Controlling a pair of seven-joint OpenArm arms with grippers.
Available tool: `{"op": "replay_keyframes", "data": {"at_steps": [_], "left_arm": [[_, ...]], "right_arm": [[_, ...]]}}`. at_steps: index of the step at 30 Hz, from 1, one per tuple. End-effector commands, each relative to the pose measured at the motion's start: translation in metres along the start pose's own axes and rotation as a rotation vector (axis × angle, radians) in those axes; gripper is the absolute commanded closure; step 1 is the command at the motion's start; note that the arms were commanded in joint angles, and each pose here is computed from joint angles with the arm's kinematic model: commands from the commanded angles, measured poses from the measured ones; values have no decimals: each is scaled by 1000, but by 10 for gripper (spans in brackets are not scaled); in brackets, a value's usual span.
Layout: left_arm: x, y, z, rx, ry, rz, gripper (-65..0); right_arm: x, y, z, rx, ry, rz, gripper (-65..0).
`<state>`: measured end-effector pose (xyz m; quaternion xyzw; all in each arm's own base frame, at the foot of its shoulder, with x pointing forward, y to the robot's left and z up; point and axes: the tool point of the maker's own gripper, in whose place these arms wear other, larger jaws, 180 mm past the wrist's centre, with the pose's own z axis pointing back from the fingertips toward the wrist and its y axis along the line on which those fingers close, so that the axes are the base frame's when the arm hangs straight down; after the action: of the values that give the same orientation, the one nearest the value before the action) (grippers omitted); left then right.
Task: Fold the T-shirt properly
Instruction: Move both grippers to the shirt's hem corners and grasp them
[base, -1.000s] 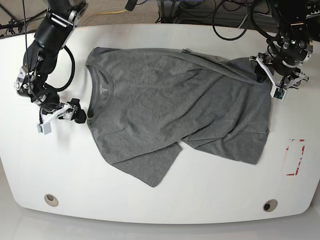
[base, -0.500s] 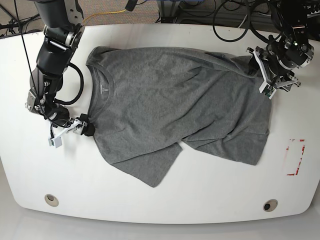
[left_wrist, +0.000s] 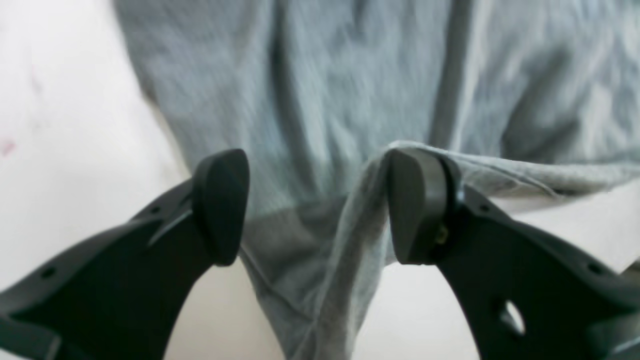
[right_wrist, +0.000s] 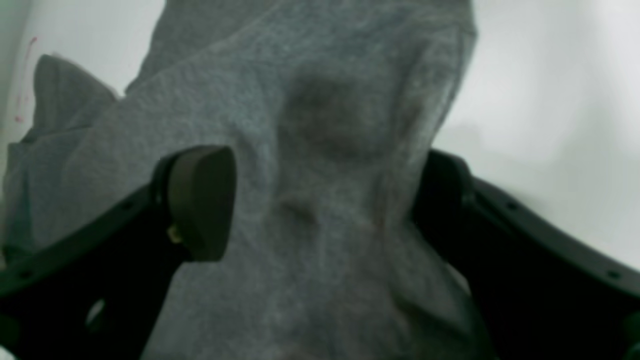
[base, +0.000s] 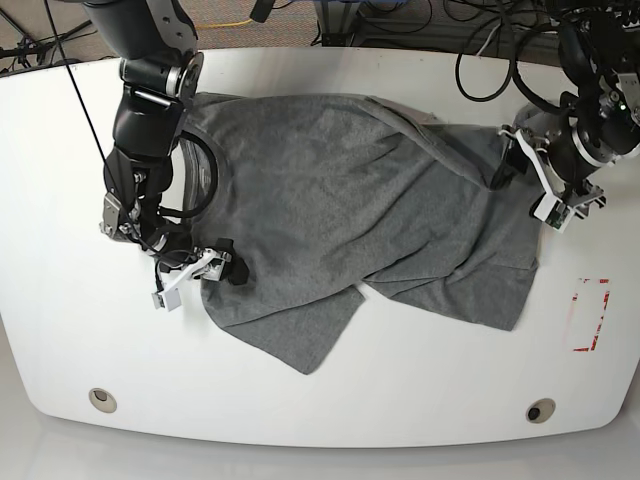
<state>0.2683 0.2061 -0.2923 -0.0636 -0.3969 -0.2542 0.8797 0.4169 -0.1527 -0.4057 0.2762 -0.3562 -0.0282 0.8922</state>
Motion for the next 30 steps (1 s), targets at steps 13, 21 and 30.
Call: {"op": "replay_keyframes", "data": {"at_steps": [13,21,30], "left_arm": [[6,-21,-4,-185,132,-137,-403],[35,41,-9,62,61,-49,-403],[56,94,-45,280,-18,233,-406]], "right_arm": [[12,-3,2,-24,1,21,-509],[15,-4,3,-29,-2,26,-509],[15,-1,1,-20,-5,24,-109]]}}
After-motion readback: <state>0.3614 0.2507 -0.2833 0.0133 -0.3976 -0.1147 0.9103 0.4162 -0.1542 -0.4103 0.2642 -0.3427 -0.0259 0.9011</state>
